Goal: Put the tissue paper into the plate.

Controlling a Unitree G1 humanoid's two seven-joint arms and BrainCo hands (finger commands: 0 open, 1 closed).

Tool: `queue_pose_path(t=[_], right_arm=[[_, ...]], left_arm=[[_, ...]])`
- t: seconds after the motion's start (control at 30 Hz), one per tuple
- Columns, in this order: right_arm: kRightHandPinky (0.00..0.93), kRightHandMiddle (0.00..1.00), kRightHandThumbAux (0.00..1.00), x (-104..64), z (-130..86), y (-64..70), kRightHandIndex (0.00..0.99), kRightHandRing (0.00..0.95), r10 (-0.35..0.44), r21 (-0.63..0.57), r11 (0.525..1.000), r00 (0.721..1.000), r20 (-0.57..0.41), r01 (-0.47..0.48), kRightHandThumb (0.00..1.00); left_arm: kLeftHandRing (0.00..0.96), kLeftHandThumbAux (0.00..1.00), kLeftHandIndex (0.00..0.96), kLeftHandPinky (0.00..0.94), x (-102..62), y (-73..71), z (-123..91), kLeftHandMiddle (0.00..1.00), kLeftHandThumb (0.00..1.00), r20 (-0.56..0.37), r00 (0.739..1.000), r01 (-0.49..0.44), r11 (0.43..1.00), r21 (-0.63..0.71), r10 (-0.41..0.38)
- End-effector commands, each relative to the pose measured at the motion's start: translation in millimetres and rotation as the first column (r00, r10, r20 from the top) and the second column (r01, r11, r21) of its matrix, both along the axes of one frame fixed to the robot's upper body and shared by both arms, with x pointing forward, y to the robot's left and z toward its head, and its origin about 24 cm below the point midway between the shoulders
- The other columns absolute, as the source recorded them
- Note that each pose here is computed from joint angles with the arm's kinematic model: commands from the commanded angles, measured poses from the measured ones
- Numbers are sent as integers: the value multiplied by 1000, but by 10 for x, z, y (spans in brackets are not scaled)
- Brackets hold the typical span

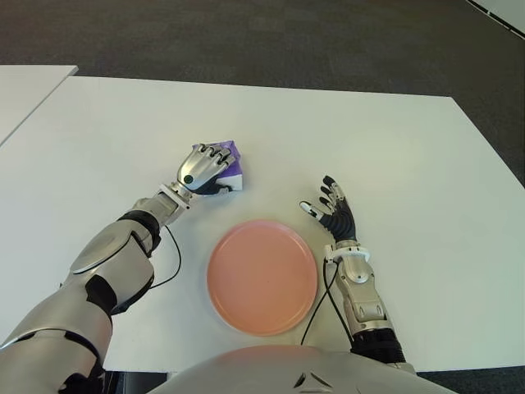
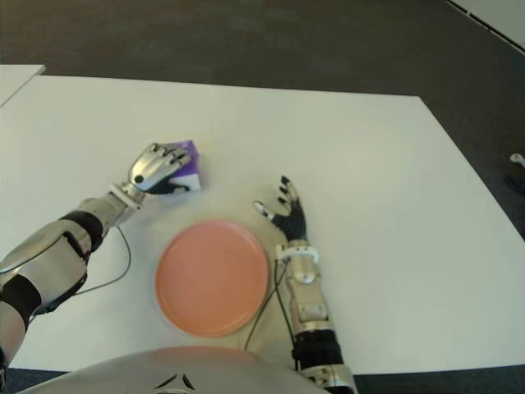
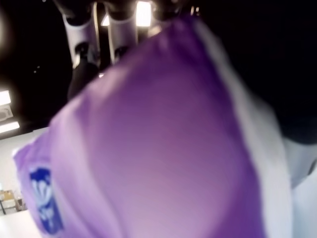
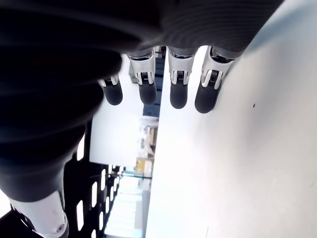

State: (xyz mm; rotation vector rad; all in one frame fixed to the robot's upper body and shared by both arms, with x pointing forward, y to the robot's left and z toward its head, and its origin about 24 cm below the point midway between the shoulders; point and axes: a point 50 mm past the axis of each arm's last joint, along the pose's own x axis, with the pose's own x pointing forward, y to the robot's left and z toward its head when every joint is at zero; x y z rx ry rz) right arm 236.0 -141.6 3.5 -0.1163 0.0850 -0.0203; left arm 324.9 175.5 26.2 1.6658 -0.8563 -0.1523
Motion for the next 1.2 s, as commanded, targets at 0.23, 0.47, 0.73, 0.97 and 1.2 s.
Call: queue_pose_path(t=[0.23, 0.47, 0.73, 0.97, 1.2], right_arm=[[113, 56, 726, -119, -214, -40, 0, 76, -7, 15, 1000, 994, -113, 8, 200], [107, 52, 724, -119, -217, -47, 0, 71, -6, 12, 1000, 994, -113, 7, 189], [111, 53, 728, -110, -220, -46, 0, 73, -3, 14, 1000, 994, -111, 4, 183], [120, 56, 732, -107, -219, -36, 0, 78, -4, 12, 1000, 994, -112, 6, 194], [108, 54, 730, -105, -227, -34, 0, 73, -5, 10, 1000, 994, -113, 6, 195]], left_arm=[[851, 698, 442, 836, -59, -55, -56, 854, 750, -14, 999, 32, 998, -54, -33], [852, 698, 442, 836, -60, -62, -48, 855, 750, 2, 999, 39, 998, -56, -39], [855, 698, 442, 840, -62, -74, -35, 859, 751, 18, 999, 41, 995, -87, -40], [859, 698, 442, 835, -52, -67, -3, 862, 751, 31, 999, 46, 993, -109, -43], [860, 697, 442, 834, 17, -35, 126, 863, 752, 71, 997, 49, 989, -138, -39]])
